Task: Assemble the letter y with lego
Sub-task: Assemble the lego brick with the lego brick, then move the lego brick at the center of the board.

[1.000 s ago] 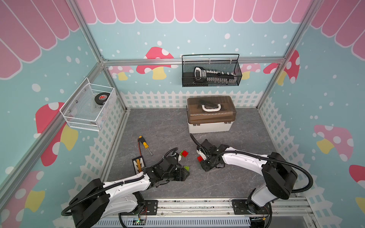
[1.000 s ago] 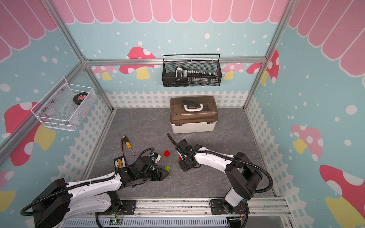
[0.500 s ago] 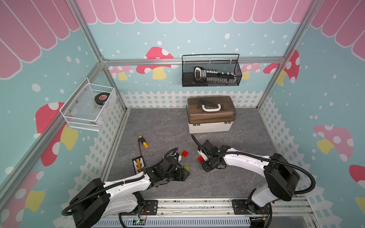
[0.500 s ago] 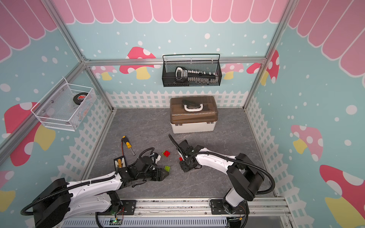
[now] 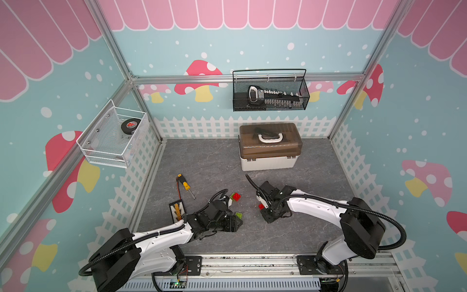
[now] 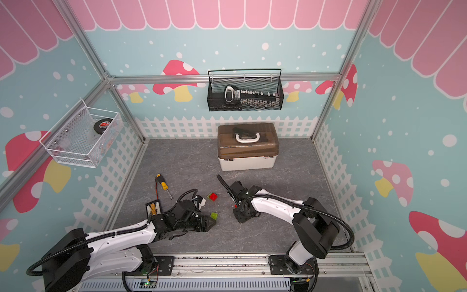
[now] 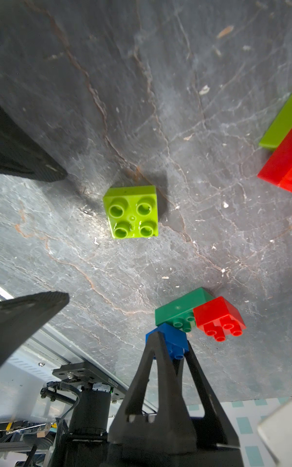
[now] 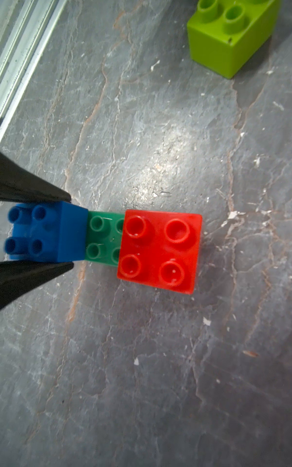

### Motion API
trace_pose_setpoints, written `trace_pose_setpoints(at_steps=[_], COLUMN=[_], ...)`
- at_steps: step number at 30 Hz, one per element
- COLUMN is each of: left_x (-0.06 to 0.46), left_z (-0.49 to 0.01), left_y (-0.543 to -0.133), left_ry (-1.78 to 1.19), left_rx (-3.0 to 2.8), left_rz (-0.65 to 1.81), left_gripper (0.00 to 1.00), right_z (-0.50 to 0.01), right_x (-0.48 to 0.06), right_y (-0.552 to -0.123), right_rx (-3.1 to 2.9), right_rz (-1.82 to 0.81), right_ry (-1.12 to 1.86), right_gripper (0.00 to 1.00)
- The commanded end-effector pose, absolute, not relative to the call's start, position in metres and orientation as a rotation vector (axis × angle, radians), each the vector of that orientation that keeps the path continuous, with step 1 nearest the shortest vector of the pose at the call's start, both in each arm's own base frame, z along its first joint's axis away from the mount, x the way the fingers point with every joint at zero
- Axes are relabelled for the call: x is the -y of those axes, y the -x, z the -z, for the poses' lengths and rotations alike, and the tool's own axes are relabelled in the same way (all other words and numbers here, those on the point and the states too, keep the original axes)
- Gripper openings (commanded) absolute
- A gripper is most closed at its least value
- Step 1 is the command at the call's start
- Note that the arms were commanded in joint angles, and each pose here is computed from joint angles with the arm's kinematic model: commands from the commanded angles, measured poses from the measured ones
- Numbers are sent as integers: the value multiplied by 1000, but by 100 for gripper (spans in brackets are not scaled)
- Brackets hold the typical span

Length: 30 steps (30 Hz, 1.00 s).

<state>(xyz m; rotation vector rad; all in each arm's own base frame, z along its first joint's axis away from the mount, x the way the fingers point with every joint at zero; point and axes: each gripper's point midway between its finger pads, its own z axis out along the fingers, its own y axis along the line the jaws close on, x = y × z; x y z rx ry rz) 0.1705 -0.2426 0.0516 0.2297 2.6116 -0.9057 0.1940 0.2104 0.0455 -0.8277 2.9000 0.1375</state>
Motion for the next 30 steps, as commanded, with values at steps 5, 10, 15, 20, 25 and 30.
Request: trace_pose_setpoints(at_steps=[5, 10, 15, 20, 25, 30], left_x=[249, 250, 249, 249, 249, 250], left_z=[-59, -60, -59, -60, -58, -59], left_y=[-175, -176, -175, -176, -176, -176], left_ry=[-247, -247, -244, -244, -244, -248], left_rx=[-2584, -2579, -2583, -2579, -2585, -2583], left_rz=[918, 918, 918, 918, 916, 919], left_gripper=[71, 71, 71, 71, 71, 70], right_z=[-48, -36, -20, -7, 2, 5], right_x=[-195, -192, -192, -189, -186, -184], right_y=[-186, -181, -173, -164, -158, -159], right_rx=[-2933, -2959, -2996, -3032, -3060, -3070], right_rz=[-92, -81, -120, -140, -150, -146], right_ry=[789, 784, 758, 724, 692, 684], right_gripper=[14, 14, 14, 14, 13, 13])
